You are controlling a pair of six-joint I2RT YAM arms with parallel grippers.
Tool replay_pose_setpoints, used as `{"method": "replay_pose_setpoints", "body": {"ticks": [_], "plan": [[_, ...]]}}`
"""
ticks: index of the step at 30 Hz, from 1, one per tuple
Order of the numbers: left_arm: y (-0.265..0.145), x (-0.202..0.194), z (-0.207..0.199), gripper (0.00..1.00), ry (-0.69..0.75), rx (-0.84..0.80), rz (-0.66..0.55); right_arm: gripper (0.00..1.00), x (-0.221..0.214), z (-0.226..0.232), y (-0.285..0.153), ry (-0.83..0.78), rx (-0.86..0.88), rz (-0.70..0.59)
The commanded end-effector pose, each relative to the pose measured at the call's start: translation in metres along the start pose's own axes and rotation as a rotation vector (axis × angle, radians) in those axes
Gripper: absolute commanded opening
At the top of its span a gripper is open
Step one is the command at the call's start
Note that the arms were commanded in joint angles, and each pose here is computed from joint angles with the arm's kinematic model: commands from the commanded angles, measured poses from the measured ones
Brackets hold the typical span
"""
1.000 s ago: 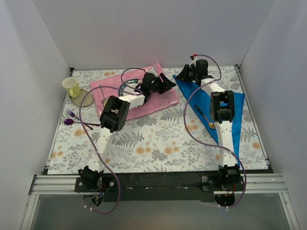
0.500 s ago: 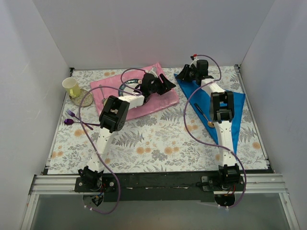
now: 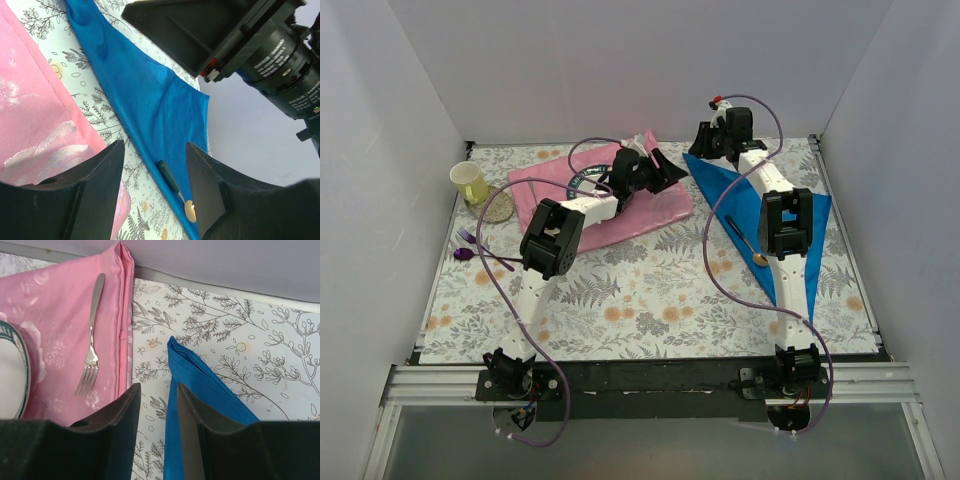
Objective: Fold the napkin, place the utensils inside, and roll it up
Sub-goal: Fold the napkin
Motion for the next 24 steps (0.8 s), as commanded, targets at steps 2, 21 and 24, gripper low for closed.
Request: {"method": "replay_pose_setpoints", "body": {"ticks": [2,21,24], "plan": [[-0.016,0.019,-0.055,0.52,0.031,-0.092,-0.026,0.45,-0.012,-0.005,0.003,-0.106,-0.087,0.063],[-0.017,0.017,-0.060,0.52,0.001,-0.120,-0.013,0.47,-0.061,-0.016,0.022,-0.175,-0.242,0.199],[-0.017,0.016,-0.059,0.52,-0.005,-0.120,-0.010,0.40,-0.066,-0.015,0.023,-0.206,-0.244,0.219]]}}
Point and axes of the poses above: each gripper's point midway between its finger pads, its own y axis out along the fingers, its own z axis along the line the jaws close on, x = y × z, the point moved 1 cm from there along -y, back along the fingers, and after that the axes turned 5 degrees about -y, right-handed, at the moved point
